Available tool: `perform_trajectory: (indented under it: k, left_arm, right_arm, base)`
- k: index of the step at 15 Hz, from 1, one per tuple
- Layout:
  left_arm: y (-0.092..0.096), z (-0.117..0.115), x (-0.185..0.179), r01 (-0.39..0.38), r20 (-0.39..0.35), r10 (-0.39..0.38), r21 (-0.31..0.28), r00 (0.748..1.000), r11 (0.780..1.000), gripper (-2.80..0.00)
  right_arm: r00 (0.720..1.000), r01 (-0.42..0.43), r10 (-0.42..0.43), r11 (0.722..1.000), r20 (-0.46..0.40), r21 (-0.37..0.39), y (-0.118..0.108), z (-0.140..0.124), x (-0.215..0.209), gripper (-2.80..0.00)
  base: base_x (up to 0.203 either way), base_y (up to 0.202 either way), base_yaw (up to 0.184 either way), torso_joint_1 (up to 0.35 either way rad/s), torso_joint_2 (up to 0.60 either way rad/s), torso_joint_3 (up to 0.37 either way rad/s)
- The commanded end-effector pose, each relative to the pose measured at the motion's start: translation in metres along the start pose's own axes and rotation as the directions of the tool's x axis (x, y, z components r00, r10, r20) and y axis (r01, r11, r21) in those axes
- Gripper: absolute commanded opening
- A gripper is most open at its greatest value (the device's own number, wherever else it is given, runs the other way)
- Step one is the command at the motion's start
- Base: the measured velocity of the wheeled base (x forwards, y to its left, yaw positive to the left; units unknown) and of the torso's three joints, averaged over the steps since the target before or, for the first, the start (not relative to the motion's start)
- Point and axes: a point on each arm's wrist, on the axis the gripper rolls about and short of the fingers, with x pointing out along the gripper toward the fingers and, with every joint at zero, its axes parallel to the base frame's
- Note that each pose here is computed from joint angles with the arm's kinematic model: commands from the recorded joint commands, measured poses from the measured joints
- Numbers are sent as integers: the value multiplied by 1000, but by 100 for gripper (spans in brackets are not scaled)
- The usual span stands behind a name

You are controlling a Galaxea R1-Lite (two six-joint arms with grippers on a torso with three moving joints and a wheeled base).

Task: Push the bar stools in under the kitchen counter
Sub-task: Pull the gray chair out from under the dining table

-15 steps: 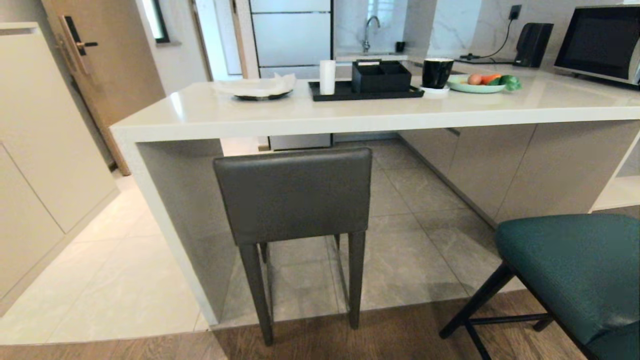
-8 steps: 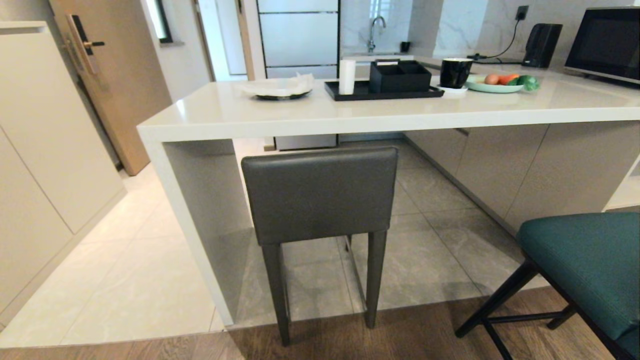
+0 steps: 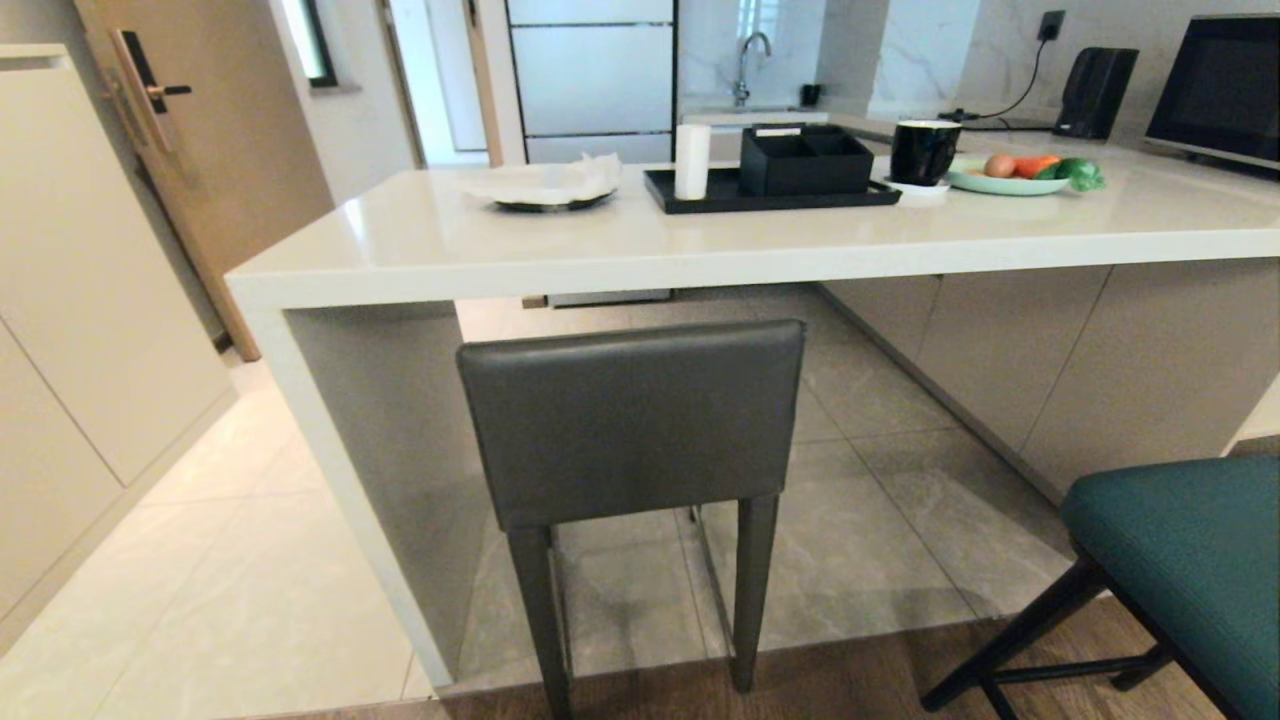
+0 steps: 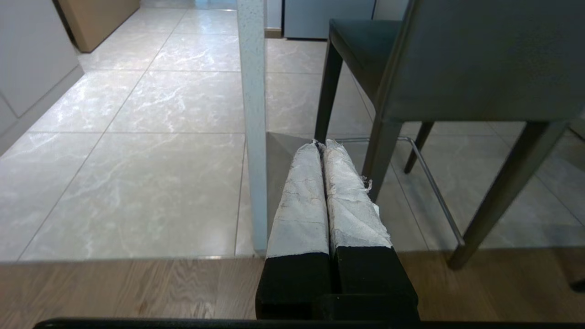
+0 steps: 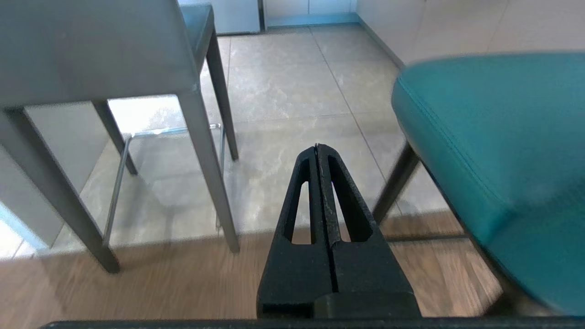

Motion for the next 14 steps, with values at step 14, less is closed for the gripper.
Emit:
perform_trajectory:
  k: [14]
  left_arm:
    - [0,0,0,-2,-2,2,-1,1000,1000,-280]
  right_arm:
    - [1000,0,0,1000,-1,-1,0,0,0,-280]
  base:
    - [194,0,2,2,0,4]
